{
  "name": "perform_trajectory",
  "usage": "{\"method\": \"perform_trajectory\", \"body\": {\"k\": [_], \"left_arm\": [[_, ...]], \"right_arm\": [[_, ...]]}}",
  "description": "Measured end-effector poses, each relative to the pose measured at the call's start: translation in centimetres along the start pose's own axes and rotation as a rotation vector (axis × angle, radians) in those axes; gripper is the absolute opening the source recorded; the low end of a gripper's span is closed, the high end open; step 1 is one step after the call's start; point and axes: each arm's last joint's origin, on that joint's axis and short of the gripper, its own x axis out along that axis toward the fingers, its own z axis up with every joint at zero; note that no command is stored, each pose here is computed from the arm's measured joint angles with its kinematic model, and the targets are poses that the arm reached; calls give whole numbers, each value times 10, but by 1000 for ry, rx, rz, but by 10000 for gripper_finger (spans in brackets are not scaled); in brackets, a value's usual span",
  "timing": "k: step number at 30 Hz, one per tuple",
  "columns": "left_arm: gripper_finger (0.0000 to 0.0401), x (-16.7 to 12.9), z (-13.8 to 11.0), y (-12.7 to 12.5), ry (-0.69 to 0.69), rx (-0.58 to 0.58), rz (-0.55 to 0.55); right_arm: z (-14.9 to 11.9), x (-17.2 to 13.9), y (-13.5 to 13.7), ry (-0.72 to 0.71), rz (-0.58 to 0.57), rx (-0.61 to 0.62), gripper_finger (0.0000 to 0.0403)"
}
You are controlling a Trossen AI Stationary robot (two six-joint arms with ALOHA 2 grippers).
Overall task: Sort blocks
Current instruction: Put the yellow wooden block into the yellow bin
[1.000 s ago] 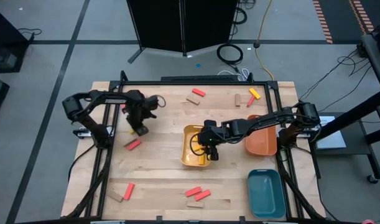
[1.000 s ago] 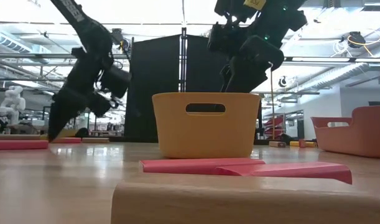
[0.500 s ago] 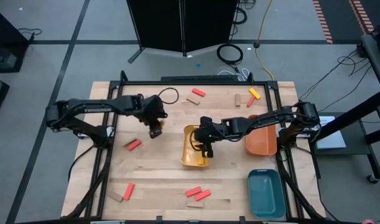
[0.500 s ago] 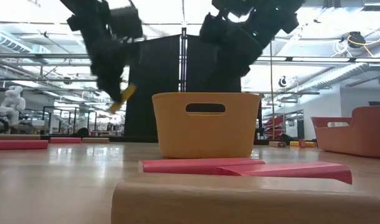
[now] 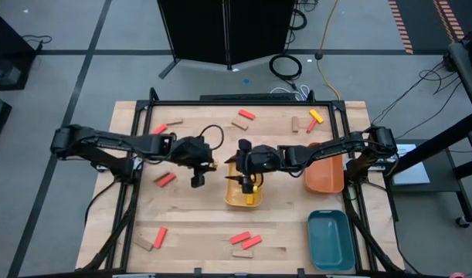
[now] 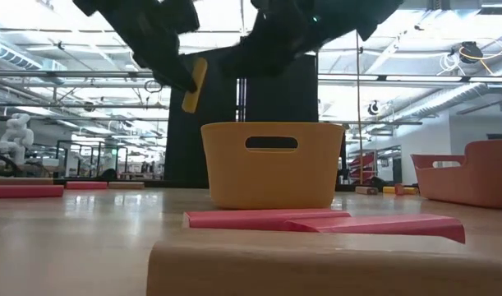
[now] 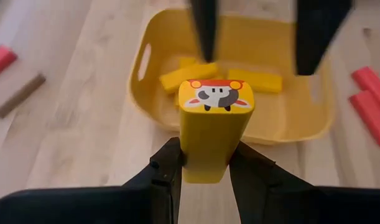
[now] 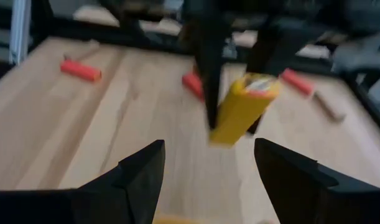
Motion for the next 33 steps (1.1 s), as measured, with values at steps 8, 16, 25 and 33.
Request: {"method": "perform_trajectory", "body": {"k": [8,16,25,33], "left_arm": [[95,-6,2,-19,-106,76,33],[95,-7,14,-24,-236,173,42],[95,-7,14,-22,-232,171,56],[95,-7,15,-22,-240,170,56]], "right_arm": [[18,-2,-1,-189,-14,1,242],[20,-2,-1,-203,-16,-6,242],[24,-3,-2,-249,-25,-4,242],[26,-4,-2,-269,-28,-2,205]]}}
